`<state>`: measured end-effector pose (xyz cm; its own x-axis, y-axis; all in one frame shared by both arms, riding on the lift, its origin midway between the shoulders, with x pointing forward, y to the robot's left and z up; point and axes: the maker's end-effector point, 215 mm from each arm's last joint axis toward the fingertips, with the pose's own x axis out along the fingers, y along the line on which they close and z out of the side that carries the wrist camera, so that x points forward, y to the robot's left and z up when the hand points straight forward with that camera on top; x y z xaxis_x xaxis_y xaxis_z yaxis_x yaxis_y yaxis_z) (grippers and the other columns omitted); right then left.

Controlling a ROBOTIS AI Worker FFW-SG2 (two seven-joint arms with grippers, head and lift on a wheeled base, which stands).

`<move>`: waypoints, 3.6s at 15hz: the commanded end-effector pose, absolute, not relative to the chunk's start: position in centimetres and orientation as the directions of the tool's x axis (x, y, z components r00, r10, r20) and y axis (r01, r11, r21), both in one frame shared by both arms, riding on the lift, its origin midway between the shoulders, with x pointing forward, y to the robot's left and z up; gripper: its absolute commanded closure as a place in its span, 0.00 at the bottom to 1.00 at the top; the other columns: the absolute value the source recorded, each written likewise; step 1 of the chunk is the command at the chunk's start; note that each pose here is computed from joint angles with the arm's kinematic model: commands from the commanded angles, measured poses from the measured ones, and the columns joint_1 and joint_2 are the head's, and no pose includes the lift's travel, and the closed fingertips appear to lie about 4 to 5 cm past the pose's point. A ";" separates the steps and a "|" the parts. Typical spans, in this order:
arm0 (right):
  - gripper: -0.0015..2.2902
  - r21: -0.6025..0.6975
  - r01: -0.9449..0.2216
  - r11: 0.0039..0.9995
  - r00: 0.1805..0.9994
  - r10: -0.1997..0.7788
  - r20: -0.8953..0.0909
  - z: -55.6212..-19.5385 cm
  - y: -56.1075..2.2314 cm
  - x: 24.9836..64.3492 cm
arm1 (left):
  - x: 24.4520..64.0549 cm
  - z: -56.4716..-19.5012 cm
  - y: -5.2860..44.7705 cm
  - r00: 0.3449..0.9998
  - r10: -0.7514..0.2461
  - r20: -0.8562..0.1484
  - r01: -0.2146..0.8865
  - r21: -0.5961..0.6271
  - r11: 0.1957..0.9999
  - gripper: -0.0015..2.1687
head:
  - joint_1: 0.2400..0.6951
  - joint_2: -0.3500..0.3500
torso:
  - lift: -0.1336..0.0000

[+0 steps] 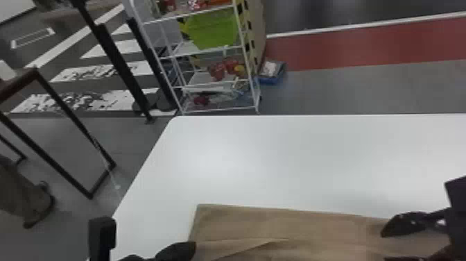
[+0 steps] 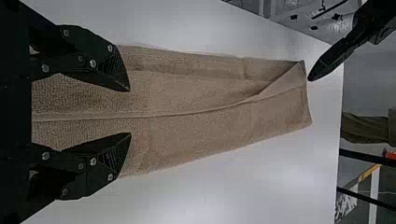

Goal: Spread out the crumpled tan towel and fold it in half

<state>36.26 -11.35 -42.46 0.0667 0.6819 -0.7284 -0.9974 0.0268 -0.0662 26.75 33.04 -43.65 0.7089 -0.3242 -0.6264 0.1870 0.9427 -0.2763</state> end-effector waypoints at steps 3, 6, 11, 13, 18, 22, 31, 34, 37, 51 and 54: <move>0.30 -0.030 -0.999 0.012 0.030 0.675 -0.737 -43.7 -10.3 37.2 | 26.6 -43.8 33.1 0.707 -0.323 -0.628 0.184 -0.278 0.943 0.64 | 1.00 1.00 | 0.09; 0.33 -0.003 -1.000 -0.009 -0.004 0.668 -0.744 -44.8 -9.2 37.1 | 26.6 -44.0 33.2 0.707 -0.321 -0.631 0.180 -0.278 0.944 0.64 | 1.00 1.00 | 0.09; 0.42 0.031 -1.000 0.002 -0.022 0.647 -0.762 -45.4 -9.2 37.2 | 26.7 -44.1 33.4 0.708 -0.316 -0.632 0.176 -0.275 0.945 0.64 | 1.00 1.00 | 0.09; 0.44 0.038 -0.999 0.004 -0.027 0.640 -0.768 -45.6 -9.4 37.3 | 26.7 -44.1 33.4 0.708 -0.314 -0.632 0.175 -0.274 0.946 0.64 | 1.00 1.00 | 0.09; 0.57 0.055 -0.998 0.022 -0.029 0.639 -0.768 -45.5 -10.0 37.1 | 26.9 -44.0 33.5 0.711 -0.313 -0.630 0.176 -0.272 0.946 0.64 | 1.00 1.00 | 0.09; 0.57 0.054 -0.997 0.053 -0.006 0.666 -0.746 -42.2 -10.7 36.7 | 27.0 -43.9 33.6 0.711 -0.309 -0.631 0.175 -0.267 0.948 0.64 | 1.00 1.00 | 0.09; 0.57 0.106 -0.994 0.036 -0.054 0.677 -0.734 -42.1 -9.3 31.1 | 27.8 -43.9 33.0 0.714 -0.316 -0.625 0.185 -0.266 0.946 0.64 | 1.00 1.00 | 0.09; 0.56 0.168 -0.982 0.089 -0.066 0.667 -0.742 -43.4 -9.9 29.7 | 27.7 -44.0 33.0 0.714 -0.317 -0.625 0.184 -0.268 0.945 0.64 | 1.00 1.00 | 0.09; 0.48 0.191 -0.970 0.149 -0.046 0.662 -0.748 -44.0 -10.3 29.8 | 27.7 -44.1 32.9 0.712 -0.320 -0.626 0.185 -0.272 0.944 0.64 | 1.00 1.00 | 0.09; 0.05 0.373 -0.660 0.652 0.540 0.758 -0.366 -33.6 -32.4 39.8 | 28.2 -41.0 34.0 0.742 -0.331 -0.583 0.160 -0.325 0.932 0.52 | 1.00 0.72 | 0.09; 0.05 0.188 -0.705 0.683 0.603 0.718 -0.348 -35.1 -36.2 40.3 | 27.5 -41.7 32.0 0.705 -0.363 -0.609 0.151 -0.371 0.916 0.52 | 1.00 0.52 | 0.09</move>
